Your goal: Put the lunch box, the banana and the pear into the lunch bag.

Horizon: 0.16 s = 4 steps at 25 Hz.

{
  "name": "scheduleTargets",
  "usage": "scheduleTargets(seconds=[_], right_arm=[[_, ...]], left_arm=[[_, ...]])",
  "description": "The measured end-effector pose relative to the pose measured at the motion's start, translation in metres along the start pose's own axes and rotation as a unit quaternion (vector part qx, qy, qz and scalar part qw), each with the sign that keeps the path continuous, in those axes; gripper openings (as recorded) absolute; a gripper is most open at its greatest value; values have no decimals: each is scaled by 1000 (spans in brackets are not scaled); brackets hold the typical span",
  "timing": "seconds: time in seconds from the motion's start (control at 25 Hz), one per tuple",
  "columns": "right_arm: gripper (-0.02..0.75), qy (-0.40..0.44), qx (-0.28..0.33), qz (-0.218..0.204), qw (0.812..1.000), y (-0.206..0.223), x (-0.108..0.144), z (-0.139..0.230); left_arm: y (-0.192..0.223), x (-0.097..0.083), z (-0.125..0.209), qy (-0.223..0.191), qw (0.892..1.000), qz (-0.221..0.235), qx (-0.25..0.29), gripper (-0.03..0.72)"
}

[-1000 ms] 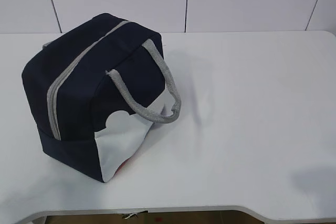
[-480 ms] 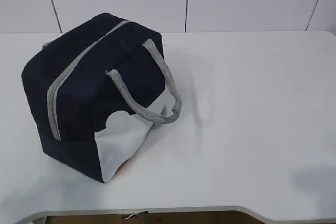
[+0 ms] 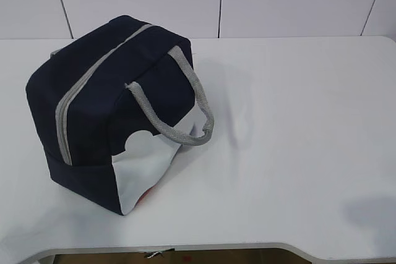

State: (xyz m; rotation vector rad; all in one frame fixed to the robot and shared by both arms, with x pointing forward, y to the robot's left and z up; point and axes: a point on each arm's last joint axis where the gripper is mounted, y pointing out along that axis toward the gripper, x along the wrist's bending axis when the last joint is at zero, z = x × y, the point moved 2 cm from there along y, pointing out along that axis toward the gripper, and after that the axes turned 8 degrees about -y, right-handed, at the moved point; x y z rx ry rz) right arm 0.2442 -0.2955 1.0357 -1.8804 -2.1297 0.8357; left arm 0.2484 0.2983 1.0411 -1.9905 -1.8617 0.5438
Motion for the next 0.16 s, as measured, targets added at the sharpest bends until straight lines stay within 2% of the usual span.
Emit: scheduleTargets(seconds=[0.16], right_arm=[[296, 0, 0, 0, 1000, 0, 0, 0]], left_arm=[[0, 0, 0, 0, 1000, 0, 0, 237]])
